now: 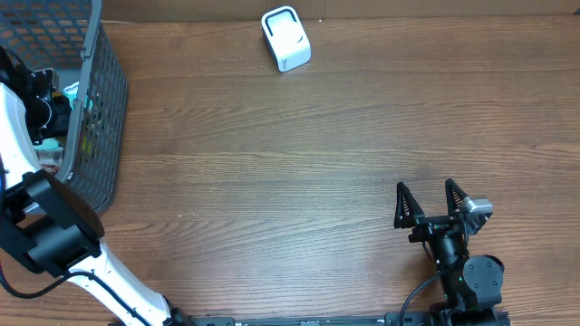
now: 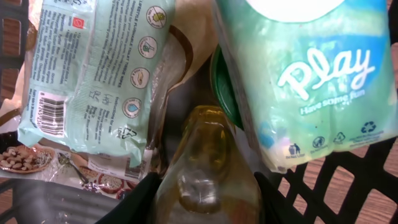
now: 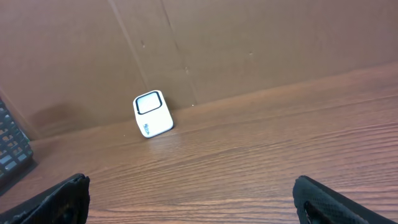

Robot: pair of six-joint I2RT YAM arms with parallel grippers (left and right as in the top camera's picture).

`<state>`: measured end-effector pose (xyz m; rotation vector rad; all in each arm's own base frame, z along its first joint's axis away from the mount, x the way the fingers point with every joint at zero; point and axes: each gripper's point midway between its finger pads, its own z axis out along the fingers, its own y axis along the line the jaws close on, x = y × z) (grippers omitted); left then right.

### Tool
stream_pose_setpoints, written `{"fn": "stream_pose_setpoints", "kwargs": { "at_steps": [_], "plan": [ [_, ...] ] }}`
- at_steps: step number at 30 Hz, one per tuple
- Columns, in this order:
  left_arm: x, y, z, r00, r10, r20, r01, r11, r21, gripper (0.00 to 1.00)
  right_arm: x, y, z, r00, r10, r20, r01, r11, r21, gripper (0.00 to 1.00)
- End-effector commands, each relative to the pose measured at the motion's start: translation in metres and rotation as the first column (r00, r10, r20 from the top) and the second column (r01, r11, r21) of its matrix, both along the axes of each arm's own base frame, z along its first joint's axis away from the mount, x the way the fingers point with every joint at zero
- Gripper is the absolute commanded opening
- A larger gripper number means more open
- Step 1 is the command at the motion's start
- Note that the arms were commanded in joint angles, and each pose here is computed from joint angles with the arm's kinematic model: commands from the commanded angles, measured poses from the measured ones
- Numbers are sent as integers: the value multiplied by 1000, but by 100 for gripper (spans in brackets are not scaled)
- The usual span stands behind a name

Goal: Scan the item barcode
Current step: 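Grasp the yellow oil bottle in the basket with the left gripper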

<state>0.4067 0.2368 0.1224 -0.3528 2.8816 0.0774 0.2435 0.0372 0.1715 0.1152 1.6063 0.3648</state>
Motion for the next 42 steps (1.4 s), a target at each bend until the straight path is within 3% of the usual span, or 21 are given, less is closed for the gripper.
{"fn": "stream_pose_setpoints", "kwargs": {
  "at_steps": [1, 6, 11, 15, 24, 31, 42],
  "plan": [
    [7, -3, 5, 1000, -12, 18, 13, 1000, -23, 27, 1, -2, -3, 1000, -9, 0, 9, 1000, 4, 100],
    [13, 2, 56, 994, -4, 111, 0, 999, 35, 17, 1, -2, -2, 1000, -9, 0, 9, 1000, 4, 100],
    [18, 10, 136, 957, 52, 285, -90, 988, 125, 19, 1, -2, -2, 1000, -9, 0, 9, 1000, 4, 100],
    [10, 16, 206, 898, 79, 434, -190, 957, 218, 19, 1, -2, -2, 1000, -9, 0, 9, 1000, 4, 100],
    [-15, -23, 315, 737, 38, 675, -253, 941, 224, 18, 1, -2, -2, 1000, -9, 0, 9, 1000, 4, 100],
    [-16, -78, 341, 688, -29, 725, -160, 968, 191, 17, 1, -2, -3, 1000, -9, 0, 9, 1000, 4, 100],
    [2, -191, 325, 702, -188, 687, 132, 982, 134, 18, 1, -2, -2, 1000, -9, 0, 9, 1000, 4, 100]
  ]
}}
